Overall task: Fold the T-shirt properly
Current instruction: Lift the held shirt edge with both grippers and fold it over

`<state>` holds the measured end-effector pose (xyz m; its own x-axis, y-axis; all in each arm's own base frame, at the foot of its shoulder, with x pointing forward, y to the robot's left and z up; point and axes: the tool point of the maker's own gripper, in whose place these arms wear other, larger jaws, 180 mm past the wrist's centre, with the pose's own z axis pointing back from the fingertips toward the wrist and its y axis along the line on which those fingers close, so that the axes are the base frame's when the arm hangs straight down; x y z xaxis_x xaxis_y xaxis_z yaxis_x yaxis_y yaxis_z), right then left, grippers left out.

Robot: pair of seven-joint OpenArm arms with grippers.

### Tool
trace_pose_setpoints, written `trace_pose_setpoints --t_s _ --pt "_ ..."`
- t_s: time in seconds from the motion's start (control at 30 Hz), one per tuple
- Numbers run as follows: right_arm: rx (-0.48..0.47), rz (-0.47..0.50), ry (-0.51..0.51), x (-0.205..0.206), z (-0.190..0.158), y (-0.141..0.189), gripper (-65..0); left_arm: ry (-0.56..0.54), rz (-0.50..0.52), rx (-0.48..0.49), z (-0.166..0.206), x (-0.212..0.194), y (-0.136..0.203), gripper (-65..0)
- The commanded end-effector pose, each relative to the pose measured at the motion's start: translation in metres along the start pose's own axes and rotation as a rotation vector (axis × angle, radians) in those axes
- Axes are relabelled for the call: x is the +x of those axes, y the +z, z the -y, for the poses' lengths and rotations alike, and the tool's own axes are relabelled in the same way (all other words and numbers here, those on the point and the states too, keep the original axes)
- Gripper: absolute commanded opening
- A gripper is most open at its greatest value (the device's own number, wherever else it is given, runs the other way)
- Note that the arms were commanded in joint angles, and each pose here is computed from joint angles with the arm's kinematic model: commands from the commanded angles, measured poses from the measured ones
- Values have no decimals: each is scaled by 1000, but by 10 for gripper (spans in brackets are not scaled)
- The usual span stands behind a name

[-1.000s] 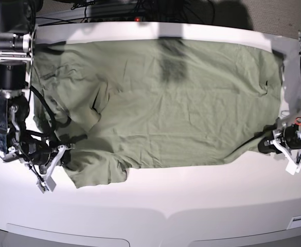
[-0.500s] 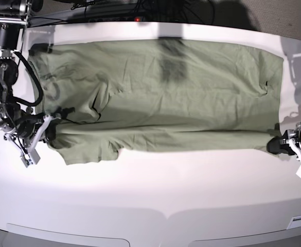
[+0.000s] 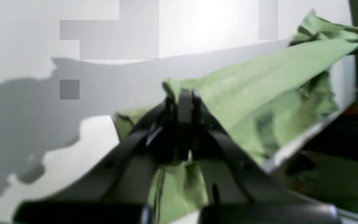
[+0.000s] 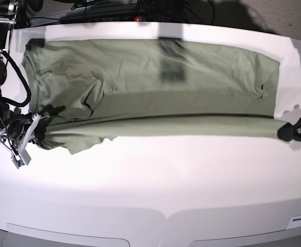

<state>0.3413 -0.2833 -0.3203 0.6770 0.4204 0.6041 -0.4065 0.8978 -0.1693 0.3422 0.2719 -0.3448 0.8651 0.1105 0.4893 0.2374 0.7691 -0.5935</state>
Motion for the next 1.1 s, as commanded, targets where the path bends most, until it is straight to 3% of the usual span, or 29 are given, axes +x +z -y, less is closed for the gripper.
trace_pose_setpoints --t_s 0.0,0.4,0.53,0.7,0.83,0.93,1.07 --pt "-35 36 25 14 13 10 -650 -25 39 -9 4 15 12 -650" --pt "7 -92 13 -34 -5 4 -650 43 -38 2 -8 -33 5 -650" --pt "16 -199 7 -54 -9 5 -650 49 -46 3 -9 -38 5 -650" --pt "21 -244 5 -62 -10 7 -394 49 -46 3 -9 -38 5 -650" --pt "21 -244 5 -62 -10 7 -291 49 -47 3 -9 -38 5 -650" --pt "9 -179 -2 -45 -5 6 -290 49 -44 2 -9 -37 5 -650" --pt "-42 63 -141 9 9 5 -290 53 -42 -14 -5 -39 -2 -650"
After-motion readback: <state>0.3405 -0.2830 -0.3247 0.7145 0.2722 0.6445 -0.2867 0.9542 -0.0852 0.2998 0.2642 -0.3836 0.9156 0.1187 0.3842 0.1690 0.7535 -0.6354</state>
